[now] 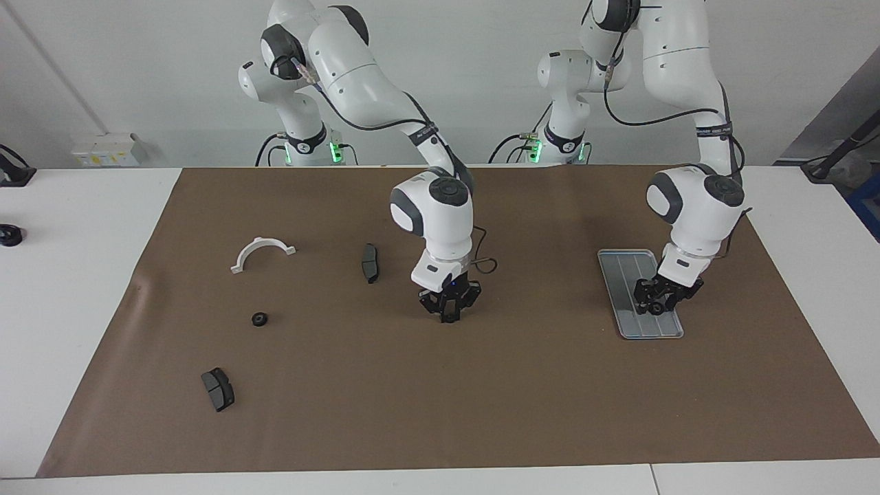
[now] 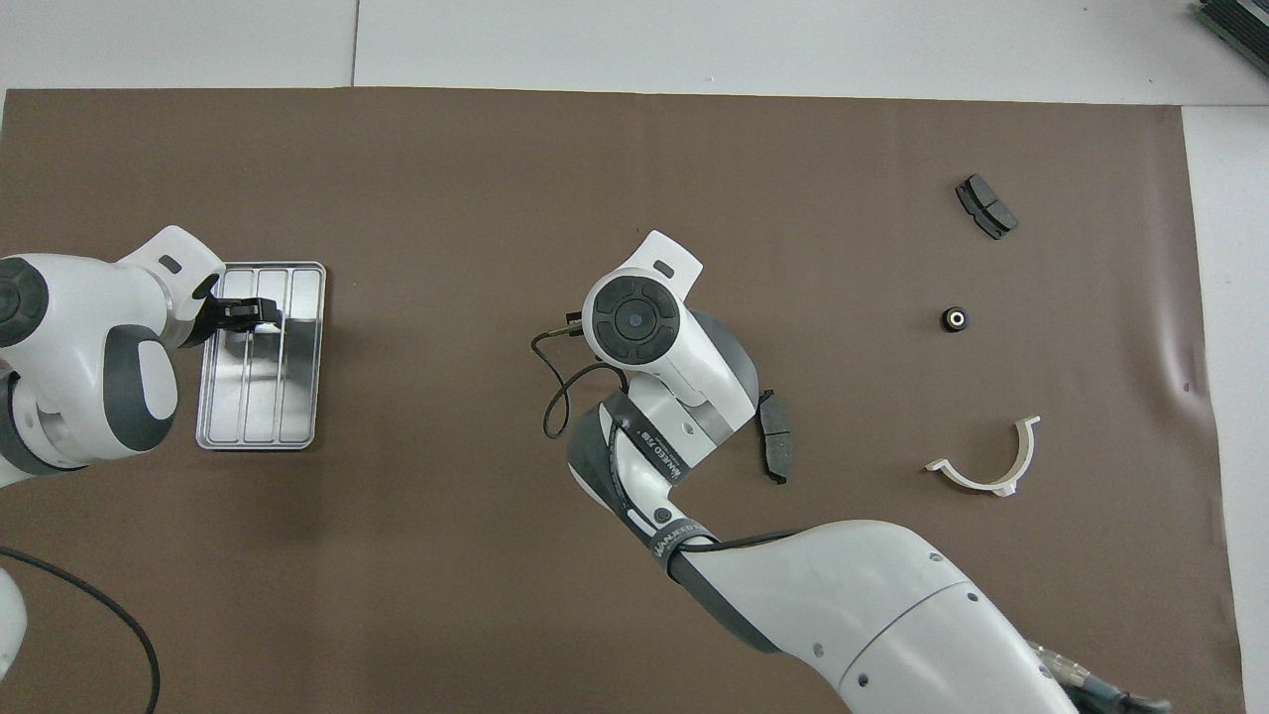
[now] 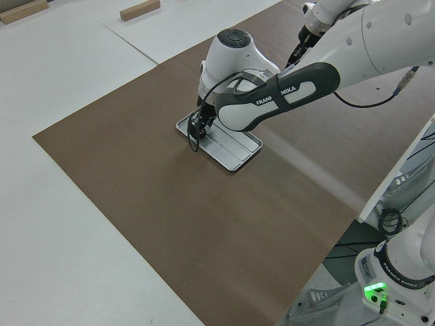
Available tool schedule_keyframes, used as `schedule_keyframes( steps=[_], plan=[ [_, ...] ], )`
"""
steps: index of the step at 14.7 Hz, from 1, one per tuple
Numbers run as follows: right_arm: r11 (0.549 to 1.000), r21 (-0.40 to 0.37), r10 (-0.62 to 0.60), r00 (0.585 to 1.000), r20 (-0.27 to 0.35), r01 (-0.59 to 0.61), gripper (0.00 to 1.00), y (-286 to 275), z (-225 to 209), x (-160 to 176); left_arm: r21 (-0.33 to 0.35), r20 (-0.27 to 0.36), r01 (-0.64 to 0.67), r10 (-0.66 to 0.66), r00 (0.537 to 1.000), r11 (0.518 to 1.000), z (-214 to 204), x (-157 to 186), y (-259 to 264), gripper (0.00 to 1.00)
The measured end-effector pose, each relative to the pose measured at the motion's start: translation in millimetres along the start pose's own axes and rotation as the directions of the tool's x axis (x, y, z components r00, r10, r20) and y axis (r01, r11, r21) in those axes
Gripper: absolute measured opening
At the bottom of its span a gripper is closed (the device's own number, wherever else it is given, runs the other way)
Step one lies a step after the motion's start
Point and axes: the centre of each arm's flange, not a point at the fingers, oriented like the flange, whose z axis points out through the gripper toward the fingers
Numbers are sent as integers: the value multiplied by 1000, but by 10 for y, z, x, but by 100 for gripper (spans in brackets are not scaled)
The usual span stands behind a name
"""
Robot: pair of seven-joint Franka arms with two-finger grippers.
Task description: Place bearing gear from tray to pile
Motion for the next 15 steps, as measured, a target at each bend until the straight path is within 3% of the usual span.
schedule_keyframes(
  steps=[1,3,4,6,9,11,13,15],
  plan=[
    [1000,0,0,1000,0,0,24,-1,-3,1,0,0,0,0,1000,1000,0,0,0,68],
    [1000,0,0,1000,-1,0,24,-1,-4,2,0,0,-1,1,1000,1000,-1,1,6,48],
    [1000,0,1,1000,-1,-1,24,3,-12,10,-1,-2,-2,2,1000,1000,-10,5,16,48],
    [1000,-2,22,1000,-17,-22,24,92,-135,126,-3,-14,-4,4,1000,1000,-69,34,31,34],
    [993,-20,112,993,-37,-113,24,733,-667,472,-9,-55,-9,8,998,1000,-315,140,58,34],
    [988,-3,157,988,-9,-157,24,1401,-1020,629,-21,-69,-28,27,997,999,-555,237,179,34],
    [989,35,140,990,33,-141,24,2158,-1064,647,-37,-74,-69,67,995,997,-764,332,468,34],
    [993,37,112,991,69,-115,24,2817,-826,545,-56,-81,-123,118,990,991,-836,337,963,34]
  ],
)
